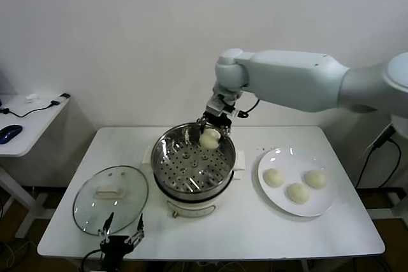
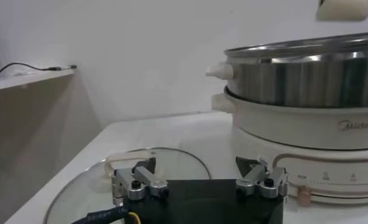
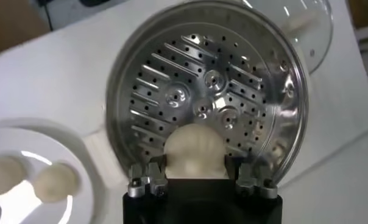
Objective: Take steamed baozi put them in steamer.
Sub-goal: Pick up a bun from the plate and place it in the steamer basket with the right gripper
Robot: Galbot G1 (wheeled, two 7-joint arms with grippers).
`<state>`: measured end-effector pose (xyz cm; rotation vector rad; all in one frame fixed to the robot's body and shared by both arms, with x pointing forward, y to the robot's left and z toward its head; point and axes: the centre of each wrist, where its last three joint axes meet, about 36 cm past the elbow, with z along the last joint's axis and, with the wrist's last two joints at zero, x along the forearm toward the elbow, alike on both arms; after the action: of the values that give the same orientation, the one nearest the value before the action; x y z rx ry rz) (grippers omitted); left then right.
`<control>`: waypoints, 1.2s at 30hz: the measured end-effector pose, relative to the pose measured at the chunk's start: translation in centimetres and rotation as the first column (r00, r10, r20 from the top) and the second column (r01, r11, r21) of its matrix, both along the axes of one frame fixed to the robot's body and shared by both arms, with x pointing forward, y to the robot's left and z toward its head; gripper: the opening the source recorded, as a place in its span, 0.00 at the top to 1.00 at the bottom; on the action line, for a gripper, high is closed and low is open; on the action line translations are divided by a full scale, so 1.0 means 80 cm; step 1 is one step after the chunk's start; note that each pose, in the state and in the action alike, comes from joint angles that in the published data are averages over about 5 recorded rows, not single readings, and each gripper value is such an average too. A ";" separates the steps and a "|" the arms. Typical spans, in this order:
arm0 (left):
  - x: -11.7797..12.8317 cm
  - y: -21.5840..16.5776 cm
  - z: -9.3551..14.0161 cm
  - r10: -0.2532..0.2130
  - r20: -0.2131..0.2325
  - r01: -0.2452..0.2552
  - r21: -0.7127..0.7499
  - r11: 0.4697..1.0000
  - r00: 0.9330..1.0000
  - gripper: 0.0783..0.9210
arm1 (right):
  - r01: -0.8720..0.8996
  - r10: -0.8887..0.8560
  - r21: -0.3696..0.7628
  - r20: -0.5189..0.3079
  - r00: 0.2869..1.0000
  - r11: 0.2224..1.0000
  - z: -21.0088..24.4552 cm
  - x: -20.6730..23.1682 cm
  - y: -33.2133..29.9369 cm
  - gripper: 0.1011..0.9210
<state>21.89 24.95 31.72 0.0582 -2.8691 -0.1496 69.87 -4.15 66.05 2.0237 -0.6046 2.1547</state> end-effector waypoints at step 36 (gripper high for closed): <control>-0.004 -0.011 -0.006 -0.001 0.003 0.001 -0.008 1.000 1.000 0.12 | 0.092 -0.090 0.071 -0.034 0.995 0.993 0.023 0.045 -0.059 0.12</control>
<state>21.53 24.03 31.23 0.0550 -2.8724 -0.1386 73.51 -8.88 67.89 2.0189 -0.7665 2.0756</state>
